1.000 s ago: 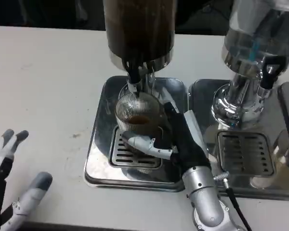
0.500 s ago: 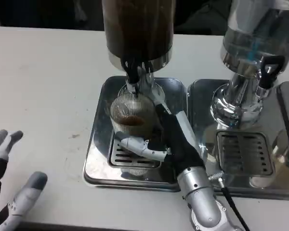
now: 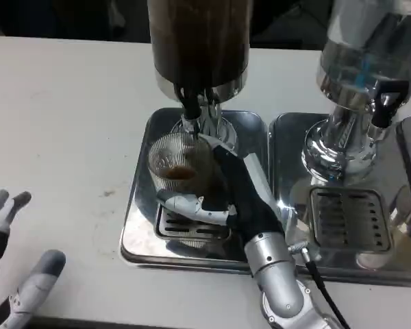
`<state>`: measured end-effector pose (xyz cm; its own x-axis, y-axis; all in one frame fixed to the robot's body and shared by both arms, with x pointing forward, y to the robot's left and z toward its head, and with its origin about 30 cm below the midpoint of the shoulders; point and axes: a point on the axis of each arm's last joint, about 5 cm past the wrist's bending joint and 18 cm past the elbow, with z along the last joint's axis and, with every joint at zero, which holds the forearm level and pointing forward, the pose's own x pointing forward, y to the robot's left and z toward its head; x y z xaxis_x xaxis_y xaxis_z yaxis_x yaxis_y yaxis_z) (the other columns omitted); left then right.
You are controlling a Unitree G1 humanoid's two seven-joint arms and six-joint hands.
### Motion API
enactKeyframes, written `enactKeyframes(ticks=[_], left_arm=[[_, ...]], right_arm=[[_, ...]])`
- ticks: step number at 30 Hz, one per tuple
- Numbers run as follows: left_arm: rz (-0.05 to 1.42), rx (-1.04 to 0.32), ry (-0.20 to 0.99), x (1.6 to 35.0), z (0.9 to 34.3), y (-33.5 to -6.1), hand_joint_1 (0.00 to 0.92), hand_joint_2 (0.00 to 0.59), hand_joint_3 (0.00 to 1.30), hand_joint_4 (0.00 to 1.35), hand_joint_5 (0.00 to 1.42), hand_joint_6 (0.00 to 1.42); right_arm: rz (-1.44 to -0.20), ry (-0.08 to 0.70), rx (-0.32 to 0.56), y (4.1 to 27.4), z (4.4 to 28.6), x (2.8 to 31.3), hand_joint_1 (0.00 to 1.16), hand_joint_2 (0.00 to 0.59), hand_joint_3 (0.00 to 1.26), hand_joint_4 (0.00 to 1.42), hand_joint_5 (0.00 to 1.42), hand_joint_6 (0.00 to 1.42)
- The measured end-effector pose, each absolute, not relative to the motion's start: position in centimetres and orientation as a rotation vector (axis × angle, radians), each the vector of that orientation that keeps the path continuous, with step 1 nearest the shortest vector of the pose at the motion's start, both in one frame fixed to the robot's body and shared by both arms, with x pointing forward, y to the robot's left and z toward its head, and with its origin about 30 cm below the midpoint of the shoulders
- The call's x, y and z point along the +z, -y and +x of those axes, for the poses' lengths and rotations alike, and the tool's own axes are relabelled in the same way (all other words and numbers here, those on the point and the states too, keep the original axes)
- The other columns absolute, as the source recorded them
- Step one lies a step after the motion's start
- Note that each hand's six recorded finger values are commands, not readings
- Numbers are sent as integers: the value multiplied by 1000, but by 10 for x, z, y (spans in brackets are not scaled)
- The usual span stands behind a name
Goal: Grasp the cup under the faucet to collect the drink, then remove the cup.
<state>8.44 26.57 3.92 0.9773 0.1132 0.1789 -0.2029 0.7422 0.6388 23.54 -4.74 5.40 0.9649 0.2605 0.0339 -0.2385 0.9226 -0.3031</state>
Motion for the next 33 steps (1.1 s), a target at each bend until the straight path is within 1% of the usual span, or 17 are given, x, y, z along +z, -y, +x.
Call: enactKeyframes(ticks=[1,2,4,9,12,16,22,24,25,27,33], left_arm=[[714,174,132,39,84,-265,0,146,156,0,33,0],[713,174,133,39,84,-265,0,146,156,0,33,0],[714,174,133,40,84,-265,0,146,156,0,35,0],[715,176,126,39,82,-265,0,146,156,0,41,0],[715,178,126,39,82,-266,0,146,156,0,43,0],[714,179,127,40,83,-266,0,146,156,0,45,0],[714,178,130,40,84,-266,0,146,156,0,45,0],[713,178,132,40,84,-266,0,146,156,0,45,0],[713,178,133,40,84,-266,0,146,156,0,45,0],[713,176,134,40,85,-265,0,146,156,0,45,0],[711,173,143,41,88,-265,0,146,156,0,45,0]], right_arm=[[-301,75,251,47,235,54,988,179,440,454,439,405],[-302,77,244,47,235,54,1004,176,487,497,486,450],[-306,83,227,46,235,53,1022,175,526,524,517,491],[-299,85,203,47,234,52,1051,162,584,592,597,566],[-294,92,186,47,234,51,1062,153,634,646,659,671],[-292,96,171,47,234,51,1078,143,668,681,704,745],[-293,104,155,47,233,51,1081,128,701,716,807,1054],[-294,107,147,47,232,50,1086,109,723,743,861,1156],[-295,109,144,47,232,50,1086,111,721,744,889,1196],[-295,112,134,47,232,50,1079,108,734,755,899,1240],[-296,130,101,51,229,50,1069,116,738,755,905,1273]])
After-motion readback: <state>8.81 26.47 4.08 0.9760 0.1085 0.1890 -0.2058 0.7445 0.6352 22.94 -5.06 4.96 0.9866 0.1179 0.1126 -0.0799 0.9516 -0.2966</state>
